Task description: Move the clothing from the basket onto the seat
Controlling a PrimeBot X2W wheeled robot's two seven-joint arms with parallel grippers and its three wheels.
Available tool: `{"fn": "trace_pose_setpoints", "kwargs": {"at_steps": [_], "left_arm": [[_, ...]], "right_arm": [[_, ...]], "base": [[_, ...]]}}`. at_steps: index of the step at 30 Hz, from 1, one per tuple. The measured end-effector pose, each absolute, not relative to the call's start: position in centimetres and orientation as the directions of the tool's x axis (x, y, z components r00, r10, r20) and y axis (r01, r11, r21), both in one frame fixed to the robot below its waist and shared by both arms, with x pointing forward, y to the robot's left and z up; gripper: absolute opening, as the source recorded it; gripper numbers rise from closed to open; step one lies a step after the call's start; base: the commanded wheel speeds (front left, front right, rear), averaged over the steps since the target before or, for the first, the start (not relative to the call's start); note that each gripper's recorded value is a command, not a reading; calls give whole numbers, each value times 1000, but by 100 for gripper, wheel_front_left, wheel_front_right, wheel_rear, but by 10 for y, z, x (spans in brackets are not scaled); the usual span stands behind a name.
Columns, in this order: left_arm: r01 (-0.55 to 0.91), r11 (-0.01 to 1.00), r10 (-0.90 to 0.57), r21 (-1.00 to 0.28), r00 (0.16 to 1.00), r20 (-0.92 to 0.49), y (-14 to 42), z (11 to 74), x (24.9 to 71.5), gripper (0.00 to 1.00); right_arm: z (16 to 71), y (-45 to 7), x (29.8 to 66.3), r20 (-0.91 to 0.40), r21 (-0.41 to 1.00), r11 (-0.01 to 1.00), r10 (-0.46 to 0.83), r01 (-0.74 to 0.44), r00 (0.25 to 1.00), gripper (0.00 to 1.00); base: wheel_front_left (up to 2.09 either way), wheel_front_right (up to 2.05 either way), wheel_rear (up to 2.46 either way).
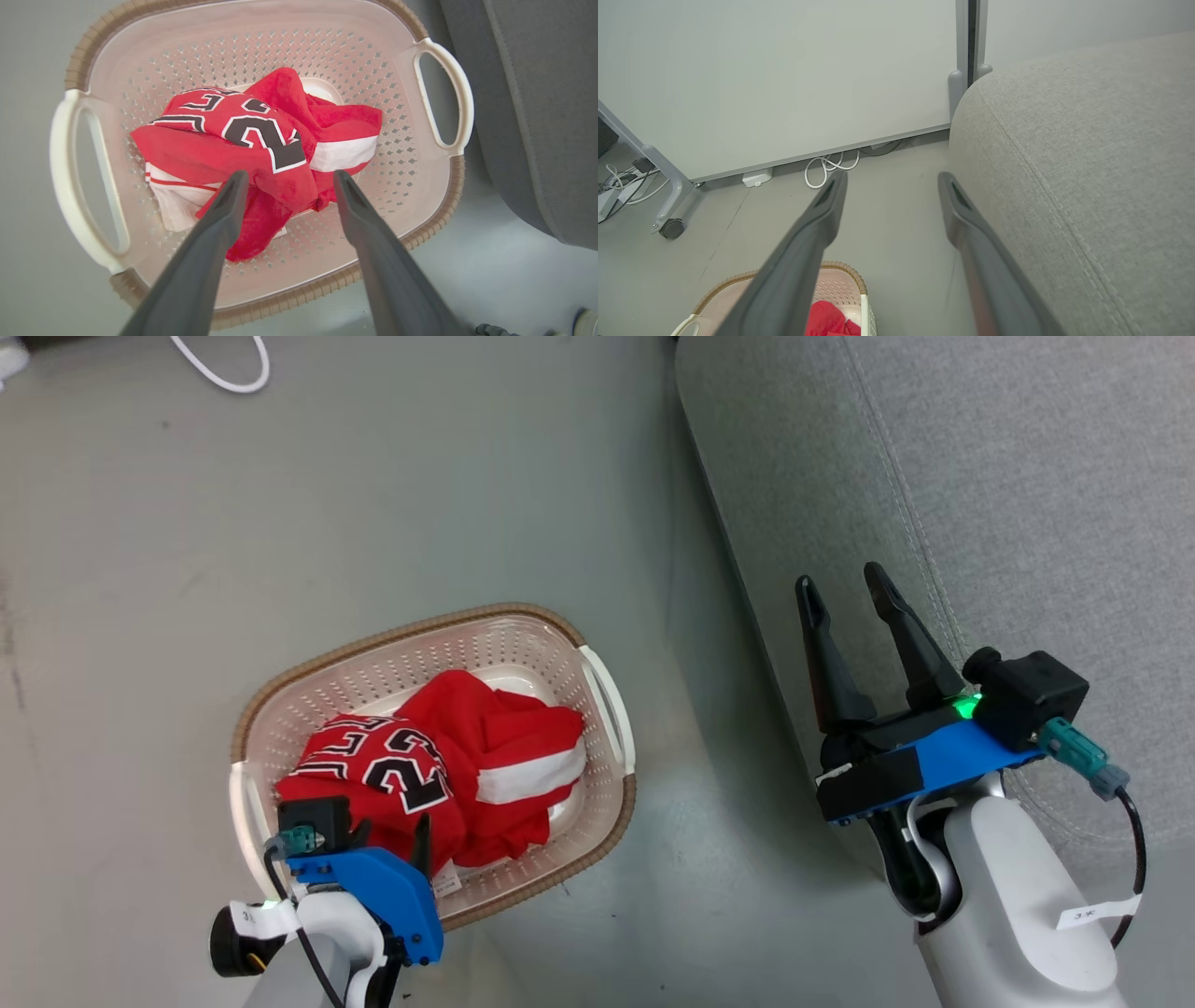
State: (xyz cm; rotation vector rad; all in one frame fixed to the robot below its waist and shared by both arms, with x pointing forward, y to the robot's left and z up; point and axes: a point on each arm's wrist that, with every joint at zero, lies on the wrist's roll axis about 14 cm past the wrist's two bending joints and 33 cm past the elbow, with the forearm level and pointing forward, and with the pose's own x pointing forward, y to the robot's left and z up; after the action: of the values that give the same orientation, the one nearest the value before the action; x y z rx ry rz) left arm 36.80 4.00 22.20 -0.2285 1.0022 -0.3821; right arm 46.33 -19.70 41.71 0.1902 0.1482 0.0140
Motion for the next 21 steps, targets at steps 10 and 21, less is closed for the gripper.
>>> {"fn": "trace_pose_setpoints", "kwargs": {"at_steps": [10,21], "left_arm": [[50,947,-315,-318,340,-886,40,165,357,100],[-89,937,-294,-339,328,-898,35,134,374,100]], "right_arm": [[381,-213,460,-231,189,980,-12,56,973,100],[364,-222,463,-263,189,978,-32,84,964,100]], "base": [[0,0,0],[0,0,0]]}}
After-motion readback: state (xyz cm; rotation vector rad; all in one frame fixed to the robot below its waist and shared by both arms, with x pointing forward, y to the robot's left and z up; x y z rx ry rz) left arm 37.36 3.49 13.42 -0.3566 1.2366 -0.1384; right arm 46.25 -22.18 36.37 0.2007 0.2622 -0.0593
